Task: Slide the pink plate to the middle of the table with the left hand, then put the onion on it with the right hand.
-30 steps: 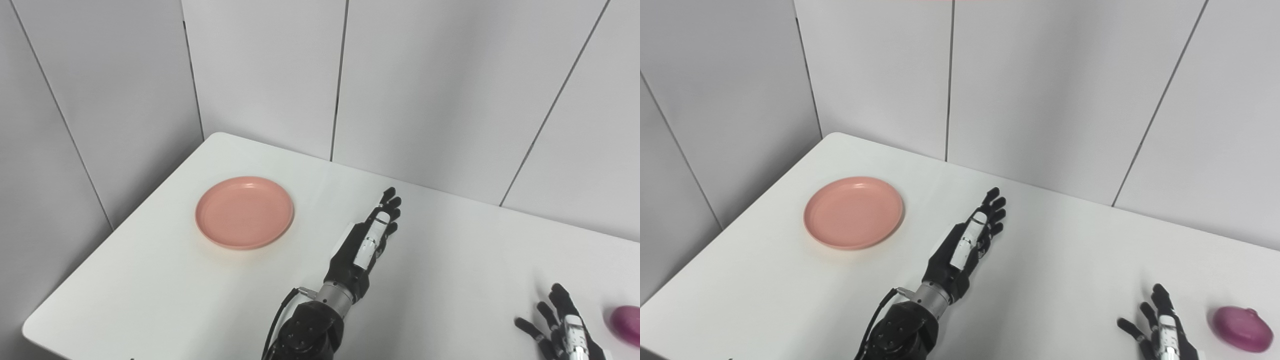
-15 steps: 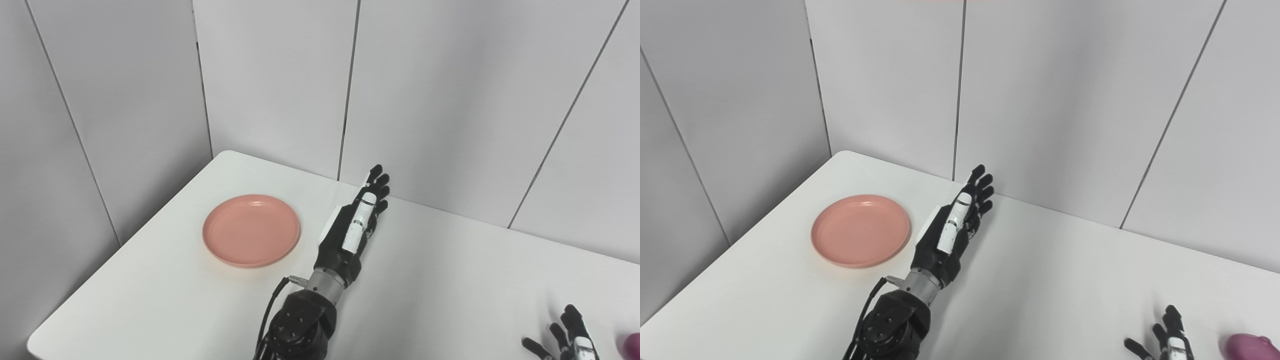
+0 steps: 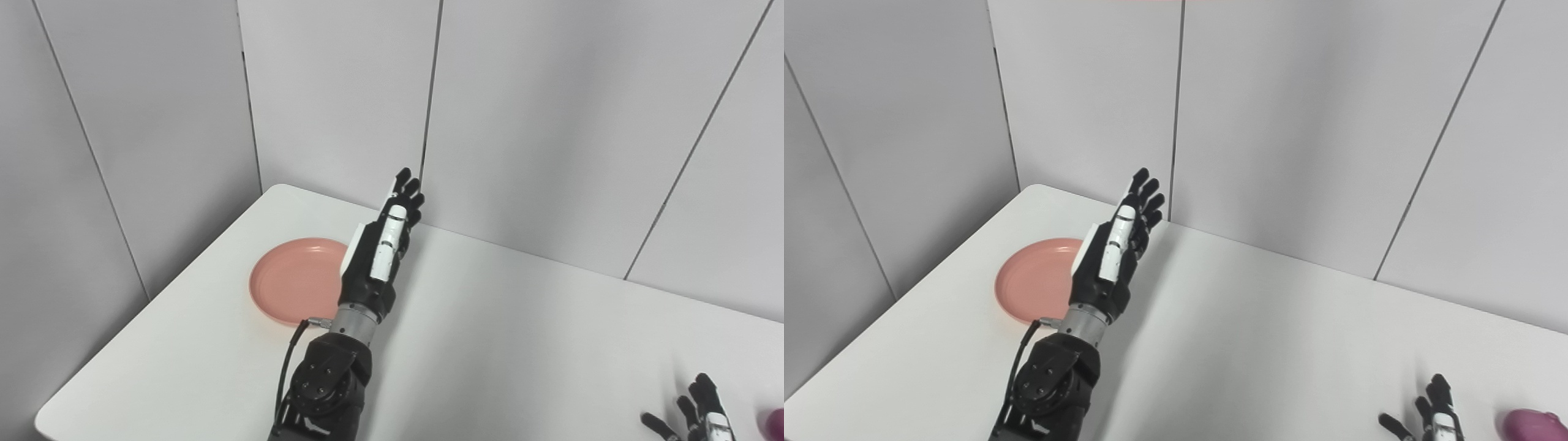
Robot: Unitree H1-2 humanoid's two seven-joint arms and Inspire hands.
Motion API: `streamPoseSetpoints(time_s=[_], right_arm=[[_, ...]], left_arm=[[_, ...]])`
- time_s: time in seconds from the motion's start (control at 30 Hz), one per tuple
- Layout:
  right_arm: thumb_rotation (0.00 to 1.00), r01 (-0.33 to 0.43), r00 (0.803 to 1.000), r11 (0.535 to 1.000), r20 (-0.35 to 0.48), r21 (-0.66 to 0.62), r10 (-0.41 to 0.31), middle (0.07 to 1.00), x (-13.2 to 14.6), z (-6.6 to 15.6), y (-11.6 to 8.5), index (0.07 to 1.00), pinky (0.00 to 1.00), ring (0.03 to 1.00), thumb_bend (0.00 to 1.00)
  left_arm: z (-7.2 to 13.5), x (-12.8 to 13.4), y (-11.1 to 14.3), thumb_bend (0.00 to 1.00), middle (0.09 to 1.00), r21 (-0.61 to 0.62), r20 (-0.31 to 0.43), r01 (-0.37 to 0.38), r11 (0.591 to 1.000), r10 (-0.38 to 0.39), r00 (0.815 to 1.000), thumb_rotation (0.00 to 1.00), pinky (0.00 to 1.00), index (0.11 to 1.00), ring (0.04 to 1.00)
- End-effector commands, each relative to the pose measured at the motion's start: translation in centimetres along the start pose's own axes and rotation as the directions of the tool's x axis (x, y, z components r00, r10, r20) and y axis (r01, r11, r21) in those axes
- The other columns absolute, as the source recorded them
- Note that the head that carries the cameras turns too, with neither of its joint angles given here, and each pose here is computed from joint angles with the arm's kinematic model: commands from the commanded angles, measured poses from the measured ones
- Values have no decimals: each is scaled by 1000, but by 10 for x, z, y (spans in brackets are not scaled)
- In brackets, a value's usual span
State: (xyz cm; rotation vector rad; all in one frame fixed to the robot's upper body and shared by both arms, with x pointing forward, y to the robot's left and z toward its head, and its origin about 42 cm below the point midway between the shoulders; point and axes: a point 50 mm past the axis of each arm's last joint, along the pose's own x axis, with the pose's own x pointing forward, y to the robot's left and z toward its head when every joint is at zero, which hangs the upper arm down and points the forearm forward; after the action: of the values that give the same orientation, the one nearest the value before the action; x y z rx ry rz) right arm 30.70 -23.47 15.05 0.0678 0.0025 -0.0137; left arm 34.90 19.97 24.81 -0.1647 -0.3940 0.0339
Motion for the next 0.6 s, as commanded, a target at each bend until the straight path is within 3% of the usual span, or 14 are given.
streamPoseSetpoints(time_s=[0.0,0.57], right_arm=[[987,-4,1000,1000,12,-3,4,1000,-1,2,1,981,1000,988,359],[942,-17,1000,1000,14,13,17,997,1,4,-4,968,1000,988,372]], left_arm=[[24,9,2,457,992,18,115,-12,1000,9,993,1000,996,979,982],[56,8,48,453,986,160,218,-201,967,164,962,1000,982,975,978]])
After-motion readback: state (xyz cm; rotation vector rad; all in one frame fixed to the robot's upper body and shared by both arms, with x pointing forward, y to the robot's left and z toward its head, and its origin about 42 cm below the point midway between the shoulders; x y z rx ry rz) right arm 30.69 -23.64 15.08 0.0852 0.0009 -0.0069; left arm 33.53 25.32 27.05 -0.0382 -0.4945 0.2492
